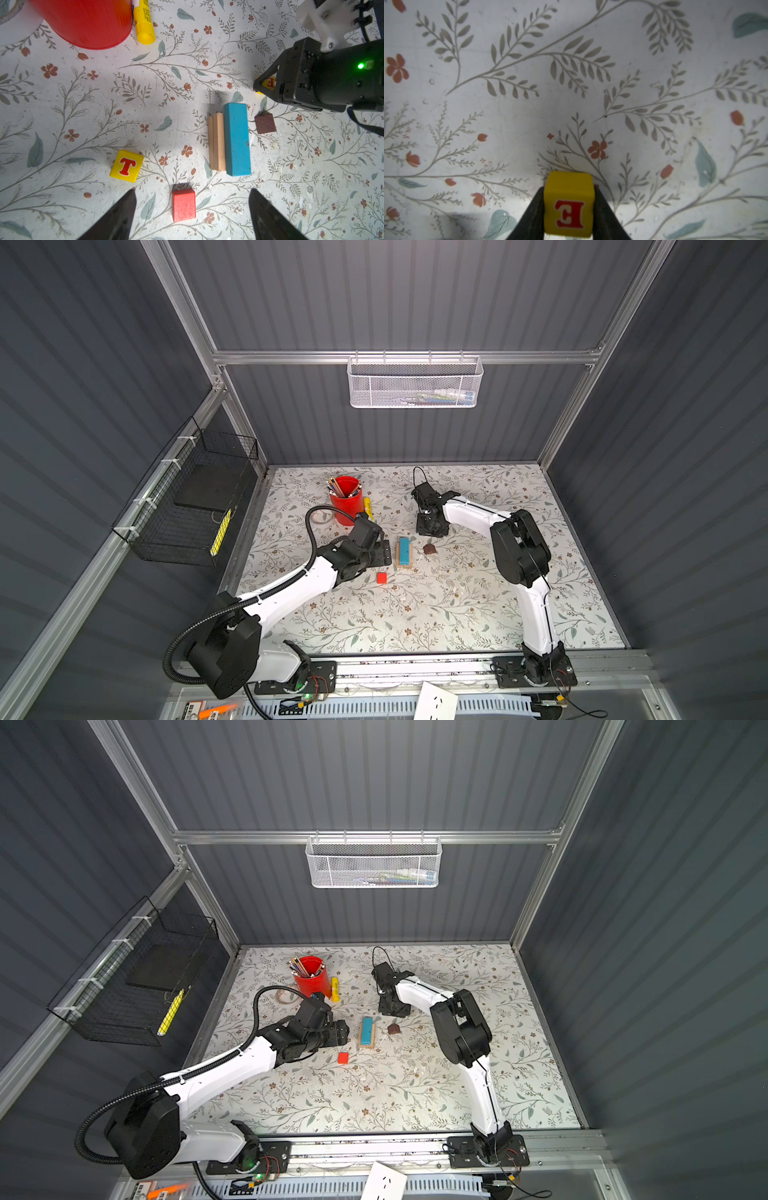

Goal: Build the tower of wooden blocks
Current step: 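Carry the E cube over the teal block and set it on top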

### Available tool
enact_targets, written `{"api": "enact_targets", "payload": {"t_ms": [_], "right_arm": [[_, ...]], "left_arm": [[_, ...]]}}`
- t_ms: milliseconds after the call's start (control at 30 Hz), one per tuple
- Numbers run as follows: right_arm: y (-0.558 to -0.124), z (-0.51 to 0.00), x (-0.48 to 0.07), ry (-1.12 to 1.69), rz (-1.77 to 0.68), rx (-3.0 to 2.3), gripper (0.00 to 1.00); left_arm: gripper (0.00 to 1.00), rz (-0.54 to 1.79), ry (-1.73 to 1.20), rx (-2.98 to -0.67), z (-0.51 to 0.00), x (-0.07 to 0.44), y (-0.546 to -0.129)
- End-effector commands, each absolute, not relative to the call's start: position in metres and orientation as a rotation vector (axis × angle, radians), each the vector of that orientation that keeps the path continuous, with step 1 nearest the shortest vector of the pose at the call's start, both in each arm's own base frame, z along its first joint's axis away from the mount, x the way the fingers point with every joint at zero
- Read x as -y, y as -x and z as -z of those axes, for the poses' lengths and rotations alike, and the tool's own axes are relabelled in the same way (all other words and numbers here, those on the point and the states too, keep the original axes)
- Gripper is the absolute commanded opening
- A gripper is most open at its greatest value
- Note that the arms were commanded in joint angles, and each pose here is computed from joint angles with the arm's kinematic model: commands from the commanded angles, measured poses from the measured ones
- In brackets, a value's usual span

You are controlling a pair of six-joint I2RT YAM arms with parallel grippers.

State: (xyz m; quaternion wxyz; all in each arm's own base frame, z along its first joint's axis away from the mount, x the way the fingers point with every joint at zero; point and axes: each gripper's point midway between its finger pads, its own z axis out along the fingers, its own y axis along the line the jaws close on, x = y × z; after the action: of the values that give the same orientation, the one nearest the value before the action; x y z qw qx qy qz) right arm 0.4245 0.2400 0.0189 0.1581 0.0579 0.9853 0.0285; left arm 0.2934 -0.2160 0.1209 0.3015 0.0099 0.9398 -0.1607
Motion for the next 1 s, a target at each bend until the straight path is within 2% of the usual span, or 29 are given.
{"api": "enact_targets", "payload": {"t_ms": [0, 200, 467, 967], "right_arm": [[-0.421, -0.025, -0.238, -0.152, -0.090, -2.819, 0.31], [-0.417, -0.046, -0.234, -0.115, -0.084, -2.791, 0.27], [-0.392, -0.072, -0.236, -0.102, -0.111, -2.785, 0.27], [-0.342, -0.086, -0.293, -0.077, -0.151, -2.798, 0.27]], "left_arm": [[0.85, 0.411, -0.027, -2.472, -0.130, 0.213, -0.298], [0.85, 0.401, -0.009, -2.463, -0.135, 0.207, -0.294], [0.86, 0.363, 0.051, -2.450, -0.138, 0.187, -0.283], [0.86, 0.305, 0.151, -2.428, -0.137, 0.158, -0.266]]}}
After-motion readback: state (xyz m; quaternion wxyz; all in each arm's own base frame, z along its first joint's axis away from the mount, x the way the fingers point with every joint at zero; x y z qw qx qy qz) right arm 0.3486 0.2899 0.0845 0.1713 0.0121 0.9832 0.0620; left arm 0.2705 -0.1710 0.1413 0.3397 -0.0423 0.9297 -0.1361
